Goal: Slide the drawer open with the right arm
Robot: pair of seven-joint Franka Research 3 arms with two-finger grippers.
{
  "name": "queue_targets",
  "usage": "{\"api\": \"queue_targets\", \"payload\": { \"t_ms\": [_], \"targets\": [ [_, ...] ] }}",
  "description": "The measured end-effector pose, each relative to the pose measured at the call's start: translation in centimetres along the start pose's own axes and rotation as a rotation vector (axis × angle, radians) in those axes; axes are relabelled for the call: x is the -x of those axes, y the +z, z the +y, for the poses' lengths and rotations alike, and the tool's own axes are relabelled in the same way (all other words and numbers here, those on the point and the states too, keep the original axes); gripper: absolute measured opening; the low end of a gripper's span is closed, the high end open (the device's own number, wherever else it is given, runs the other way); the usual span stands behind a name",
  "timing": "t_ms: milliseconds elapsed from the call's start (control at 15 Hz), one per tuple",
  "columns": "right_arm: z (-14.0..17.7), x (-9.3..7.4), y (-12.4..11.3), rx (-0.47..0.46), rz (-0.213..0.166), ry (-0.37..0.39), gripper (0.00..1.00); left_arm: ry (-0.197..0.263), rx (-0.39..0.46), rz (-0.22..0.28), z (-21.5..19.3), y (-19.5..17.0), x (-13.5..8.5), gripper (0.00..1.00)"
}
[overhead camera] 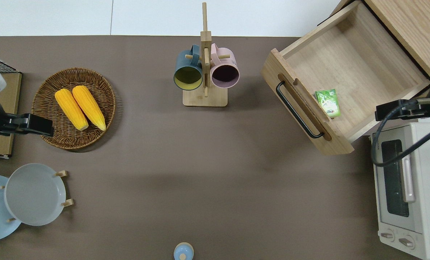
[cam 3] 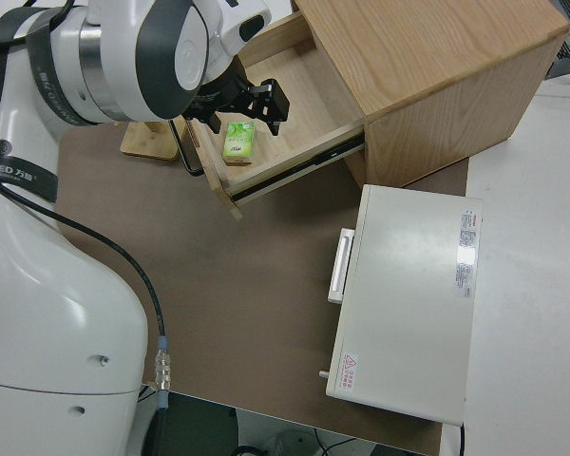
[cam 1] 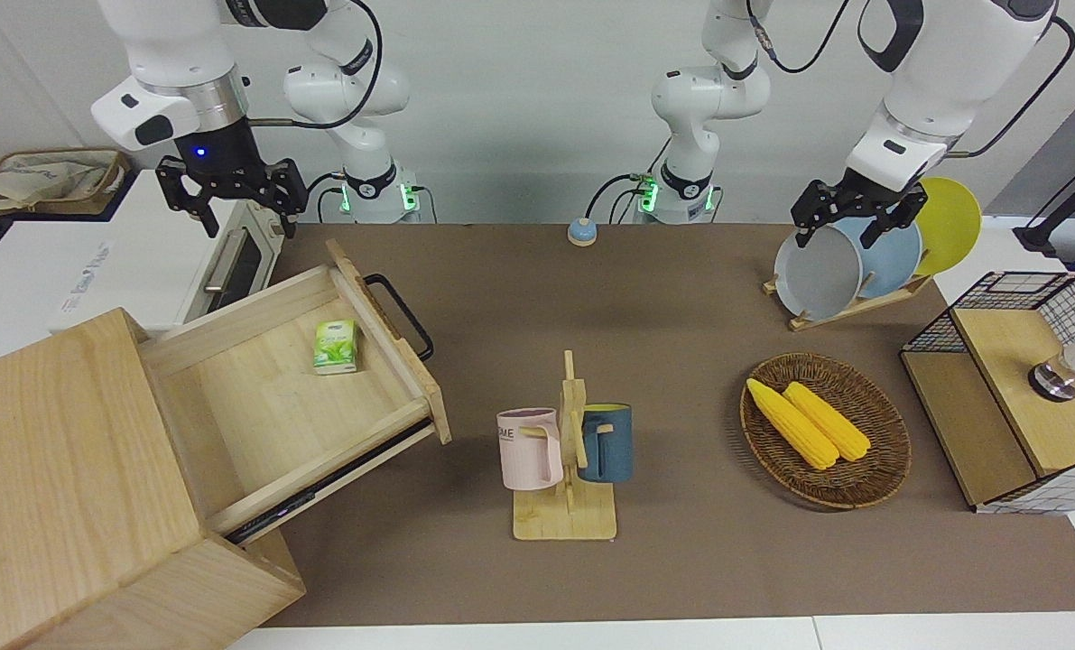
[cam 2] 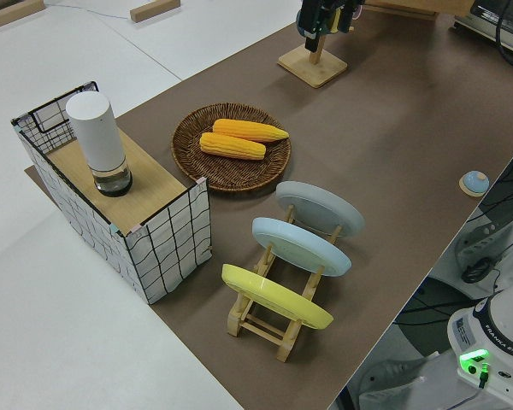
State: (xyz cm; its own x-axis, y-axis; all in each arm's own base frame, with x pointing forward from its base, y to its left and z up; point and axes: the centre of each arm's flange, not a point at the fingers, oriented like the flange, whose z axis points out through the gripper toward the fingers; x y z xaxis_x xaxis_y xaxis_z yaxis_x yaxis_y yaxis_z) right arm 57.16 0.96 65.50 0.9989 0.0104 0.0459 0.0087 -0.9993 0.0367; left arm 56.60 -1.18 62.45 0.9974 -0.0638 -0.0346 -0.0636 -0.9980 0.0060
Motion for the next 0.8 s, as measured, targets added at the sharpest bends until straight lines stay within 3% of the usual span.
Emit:
{"api": "queue_targets", "payload": {
  "t_ms": [333,800],
  "targets": [
    [3.4,0.0,1.9,-0.028,-0.035,-0.029,0.99,0.000,0.000,0.000,0.0,0.0,0.0,1.00],
    [3.7,-0.4,2.8,-0.028,-0.048,-0.024,0.99,0.000,0.000,0.000,0.0,0.0,0.0,1.00]
  ]
}}
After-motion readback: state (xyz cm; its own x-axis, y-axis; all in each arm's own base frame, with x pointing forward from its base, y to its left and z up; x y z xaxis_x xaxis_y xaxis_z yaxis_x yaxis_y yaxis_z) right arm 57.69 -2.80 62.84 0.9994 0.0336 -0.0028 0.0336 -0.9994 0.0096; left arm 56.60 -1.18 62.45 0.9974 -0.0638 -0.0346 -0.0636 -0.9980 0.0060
